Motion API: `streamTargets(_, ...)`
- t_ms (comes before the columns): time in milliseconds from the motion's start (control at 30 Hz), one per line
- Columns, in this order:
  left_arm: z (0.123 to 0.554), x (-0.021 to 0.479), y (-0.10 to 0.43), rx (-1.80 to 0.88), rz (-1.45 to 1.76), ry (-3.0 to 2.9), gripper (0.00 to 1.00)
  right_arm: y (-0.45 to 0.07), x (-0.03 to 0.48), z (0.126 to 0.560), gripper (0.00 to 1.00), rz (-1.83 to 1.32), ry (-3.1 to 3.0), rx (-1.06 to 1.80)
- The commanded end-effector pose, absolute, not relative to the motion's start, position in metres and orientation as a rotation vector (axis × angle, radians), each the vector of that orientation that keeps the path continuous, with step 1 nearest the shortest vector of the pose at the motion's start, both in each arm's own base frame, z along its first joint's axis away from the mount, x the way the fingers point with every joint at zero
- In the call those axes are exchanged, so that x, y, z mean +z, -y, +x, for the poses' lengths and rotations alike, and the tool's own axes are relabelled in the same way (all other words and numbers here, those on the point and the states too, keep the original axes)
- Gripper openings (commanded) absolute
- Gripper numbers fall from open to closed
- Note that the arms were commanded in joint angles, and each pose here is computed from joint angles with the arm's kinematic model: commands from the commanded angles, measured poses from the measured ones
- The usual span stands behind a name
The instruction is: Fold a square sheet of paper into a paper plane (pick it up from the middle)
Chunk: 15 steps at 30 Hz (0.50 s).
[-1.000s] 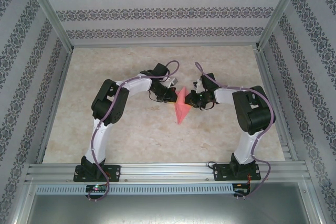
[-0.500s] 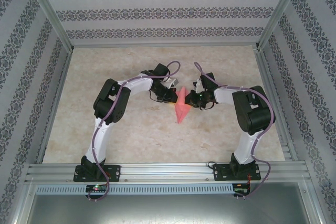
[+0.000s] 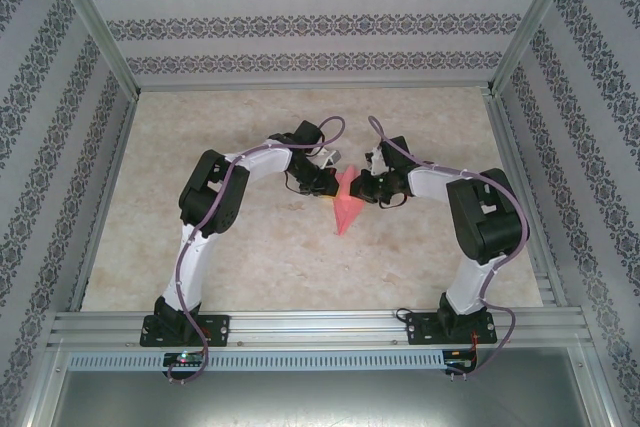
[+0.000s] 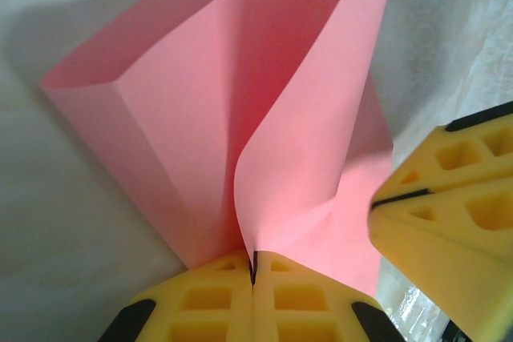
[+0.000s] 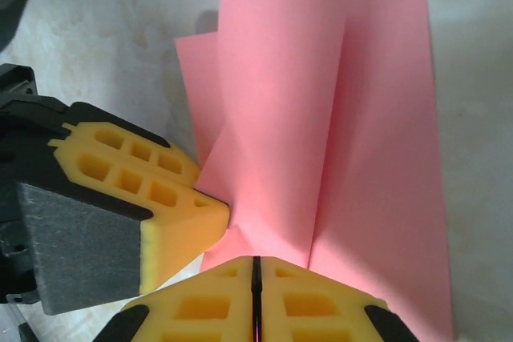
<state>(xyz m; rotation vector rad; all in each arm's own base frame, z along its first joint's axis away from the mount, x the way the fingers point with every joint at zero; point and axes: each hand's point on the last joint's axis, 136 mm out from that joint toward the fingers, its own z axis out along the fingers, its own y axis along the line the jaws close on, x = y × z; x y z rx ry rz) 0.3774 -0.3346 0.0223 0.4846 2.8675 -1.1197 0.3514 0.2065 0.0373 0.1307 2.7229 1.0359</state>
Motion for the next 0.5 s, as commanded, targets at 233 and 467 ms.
streamTargets(233, 0.361, 0.002, 0.327, -1.045, 0.507, -2.96, 0.09, -0.211, 0.017, 0.353, 0.1, 0.111, -2.777, 1.0)
streamTargets(467, 0.366, 0.045, 0.339, -1.161, 0.513, -2.857, 0.09, -0.211, 0.026, 0.35, 0.1, 0.101, -2.751, 1.022)
